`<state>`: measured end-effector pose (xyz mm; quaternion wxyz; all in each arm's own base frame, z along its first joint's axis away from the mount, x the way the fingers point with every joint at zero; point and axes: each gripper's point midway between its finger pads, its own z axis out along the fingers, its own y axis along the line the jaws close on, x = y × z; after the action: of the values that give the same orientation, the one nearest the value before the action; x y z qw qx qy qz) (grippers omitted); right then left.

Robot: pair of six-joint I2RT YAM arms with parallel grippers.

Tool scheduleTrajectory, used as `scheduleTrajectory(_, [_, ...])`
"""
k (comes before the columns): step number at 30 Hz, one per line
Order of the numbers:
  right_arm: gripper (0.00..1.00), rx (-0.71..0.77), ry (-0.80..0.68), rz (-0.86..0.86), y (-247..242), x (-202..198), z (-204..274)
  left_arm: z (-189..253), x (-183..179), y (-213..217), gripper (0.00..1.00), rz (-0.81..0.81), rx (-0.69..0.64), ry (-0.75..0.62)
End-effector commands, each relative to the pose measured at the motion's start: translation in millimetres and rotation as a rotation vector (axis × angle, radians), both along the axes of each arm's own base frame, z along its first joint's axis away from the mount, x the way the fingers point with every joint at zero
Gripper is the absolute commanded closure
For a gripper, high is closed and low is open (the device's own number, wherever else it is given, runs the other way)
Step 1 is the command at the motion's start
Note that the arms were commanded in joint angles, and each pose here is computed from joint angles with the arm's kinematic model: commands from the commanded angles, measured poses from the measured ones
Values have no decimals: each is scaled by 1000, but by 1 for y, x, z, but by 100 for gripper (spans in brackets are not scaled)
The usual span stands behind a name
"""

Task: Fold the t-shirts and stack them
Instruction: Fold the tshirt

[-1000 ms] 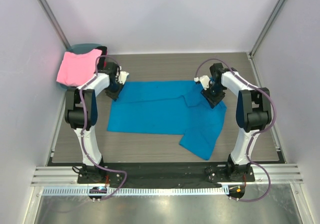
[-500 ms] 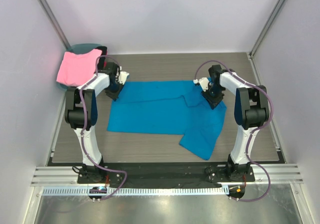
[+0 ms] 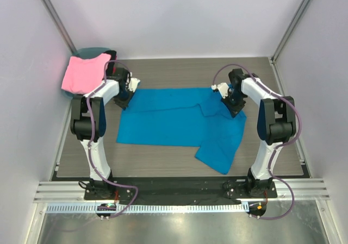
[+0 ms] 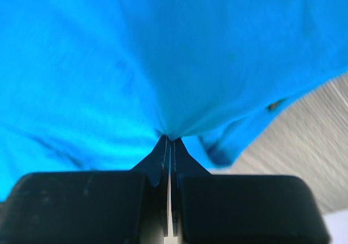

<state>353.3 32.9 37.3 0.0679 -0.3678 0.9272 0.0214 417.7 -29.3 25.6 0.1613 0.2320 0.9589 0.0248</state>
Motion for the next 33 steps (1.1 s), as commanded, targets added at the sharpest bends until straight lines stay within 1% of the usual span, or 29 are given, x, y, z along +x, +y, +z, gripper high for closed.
scheduleTrajectory(1, [99,-8,-37,26,-4,-10,37,5,9,3,100,-3,7,-24])
scheduleTrajectory(10, [98,-13,19,36,-6,-26,32,7,10,3,100,-2,5,-33])
scheduleTrajectory(12, [92,-29,28,37,-9,-27,30,9,10,4,100,-5,7,-37])
scheduleTrajectory(13, [79,-36,30,41,-10,-26,29,10,10,4,100,-4,8,-40])
scheduleTrajectory(14, [75,-41,24,42,-11,-25,31,11,10,5,100,-5,12,-40])
scheduleTrajectory(15, [73,-34,14,35,-13,-21,33,13,11,5,100,-3,10,-46])
scheduleTrajectory(18, [67,9,-76,4,-14,8,56,22,12,5,100,-2,3,-64])
scheduleTrajectory(19, [67,16,-135,-10,-14,27,70,26,12,4,100,2,-7,-69])
scheduleTrajectory(20, [66,17,-146,-34,-15,39,67,31,12,4,100,5,-10,-77])
scheduleTrajectory(21, [67,16,-171,-57,-17,50,70,39,14,-1,100,-3,-39,-93])
scheduleTrajectory(22, [67,16,-222,-81,-21,69,81,47,17,-1,100,2,-47,-111])
scheduleTrajectory(23, [66,19,-248,-102,-23,82,81,53,20,-1,100,7,-56,-124])
scheduleTrajectory(24, [66,24,-228,-141,-25,90,69,59,22,-1,100,13,-68,-137])
scheduleTrajectory(25, [65,31,-269,-160,-27,108,77,62,24,0,100,19,-69,-142])
scheduleTrajectory(26, [64,34,-275,-186,-32,116,74,71,31,0,96,29,-76,-164])
scheduleTrajectory(27, [63,35,-241,-210,-32,122,56,71,34,3,89,39,-75,-161])
scheduleTrajectory(28, [63,41,-275,-223,-33,135,63,72,36,4,84,43,-76,-163])
scheduleTrajectory(29, [62,46,-277,-233,-35,141,60,76,41,4,81,44,-80,-174])
scheduleTrajectory(30, [62,48,-270,-239,-34,146,54,75,42,4,72,48,-84,-170])
scheduleTrajectory(31, [61,50,-272,-251,-34,154,48,69,40,4,66,48,-87,-140])
scheduleTrajectory(33, [61,49,-276,-267,-34,163,42,72,48,4,60,65,-95,-143])
